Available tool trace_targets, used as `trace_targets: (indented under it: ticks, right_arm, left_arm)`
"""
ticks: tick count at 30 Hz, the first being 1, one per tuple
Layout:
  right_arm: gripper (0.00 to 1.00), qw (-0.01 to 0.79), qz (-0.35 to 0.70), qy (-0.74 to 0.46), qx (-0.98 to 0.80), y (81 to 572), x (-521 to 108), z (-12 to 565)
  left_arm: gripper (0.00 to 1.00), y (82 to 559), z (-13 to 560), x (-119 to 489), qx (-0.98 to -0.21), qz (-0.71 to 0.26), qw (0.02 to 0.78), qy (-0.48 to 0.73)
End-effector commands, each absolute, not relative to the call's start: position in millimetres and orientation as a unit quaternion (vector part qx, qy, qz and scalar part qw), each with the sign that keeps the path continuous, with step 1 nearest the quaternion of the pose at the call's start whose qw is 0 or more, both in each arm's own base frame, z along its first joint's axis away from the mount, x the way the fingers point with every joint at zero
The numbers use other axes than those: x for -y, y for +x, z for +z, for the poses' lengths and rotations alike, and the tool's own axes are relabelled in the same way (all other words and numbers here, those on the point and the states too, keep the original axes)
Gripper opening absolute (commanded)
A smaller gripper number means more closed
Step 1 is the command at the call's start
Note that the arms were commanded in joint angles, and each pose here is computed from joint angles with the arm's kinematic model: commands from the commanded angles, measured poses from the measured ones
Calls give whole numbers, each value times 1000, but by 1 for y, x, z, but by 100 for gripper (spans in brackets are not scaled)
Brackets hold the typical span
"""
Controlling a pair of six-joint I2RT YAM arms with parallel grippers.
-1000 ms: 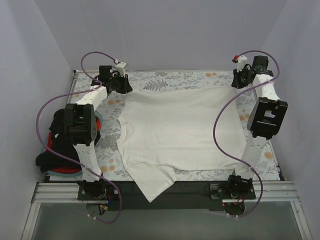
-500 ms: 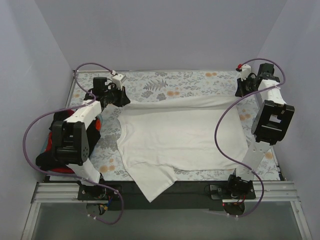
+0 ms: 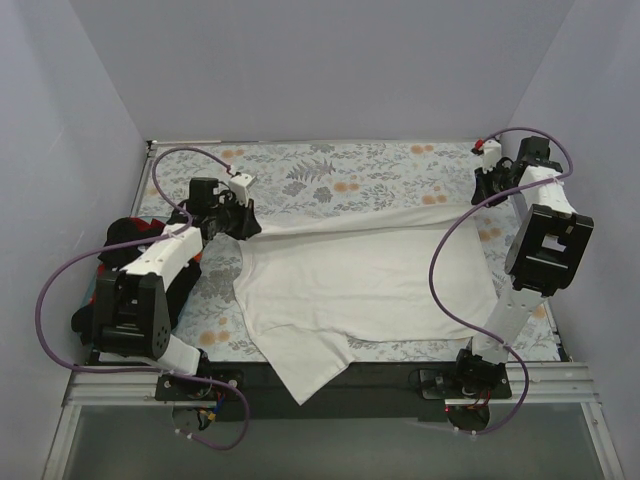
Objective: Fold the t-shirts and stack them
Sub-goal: Fold the tshirt
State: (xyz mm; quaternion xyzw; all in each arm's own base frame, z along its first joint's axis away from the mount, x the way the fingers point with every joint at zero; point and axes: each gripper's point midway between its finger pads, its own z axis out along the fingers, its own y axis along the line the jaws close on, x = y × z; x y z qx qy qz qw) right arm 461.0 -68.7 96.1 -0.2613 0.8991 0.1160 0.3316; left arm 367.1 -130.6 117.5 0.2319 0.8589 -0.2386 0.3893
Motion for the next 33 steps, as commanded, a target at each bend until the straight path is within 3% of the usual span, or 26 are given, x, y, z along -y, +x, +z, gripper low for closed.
trace_targets:
  ticks: [1,18,19,20,22,23,26,29,30,31,33]
  right_arm:
    - [1,339,114,-268,-894,465,72,99]
    - [1,284,93,-301,-906,438,82,59]
    - [6,280,92,-302,-906,437,82,58]
    - [19,277,93,-308,-906,434,82,58]
    - [27,276,91,-316,-903,429,81,60]
    - [38,281,89,-321,-900,427,80,66]
    - [53,290,89,-328,-894,422,77,82]
    - [71,305,84,-334,-888,422,75,99]
    - [70,307,87,-331,-888,422,73,103]
    - [62,316,89,-330,-885,426,72,110]
    - [54,315,99,-322,-887,430,69,110]
  left_arm:
    - [0,355,117,131,-865,-214,384,241]
    - [1,336,64,113,-896,-171,319,258]
    - [6,335,65,114,-895,-173,316,262]
    - [10,333,65,115,-895,-177,310,268]
    - [21,324,67,118,-892,-191,297,282]
    - [27,325,74,121,-887,-198,302,289]
    - [41,320,102,134,-865,-235,318,308]
    - [44,335,127,140,-861,-244,339,292]
    - [44,341,127,141,-863,-246,335,287]
    - [44,348,129,142,-868,-246,335,271]
    - [45,366,128,144,-875,-246,329,255]
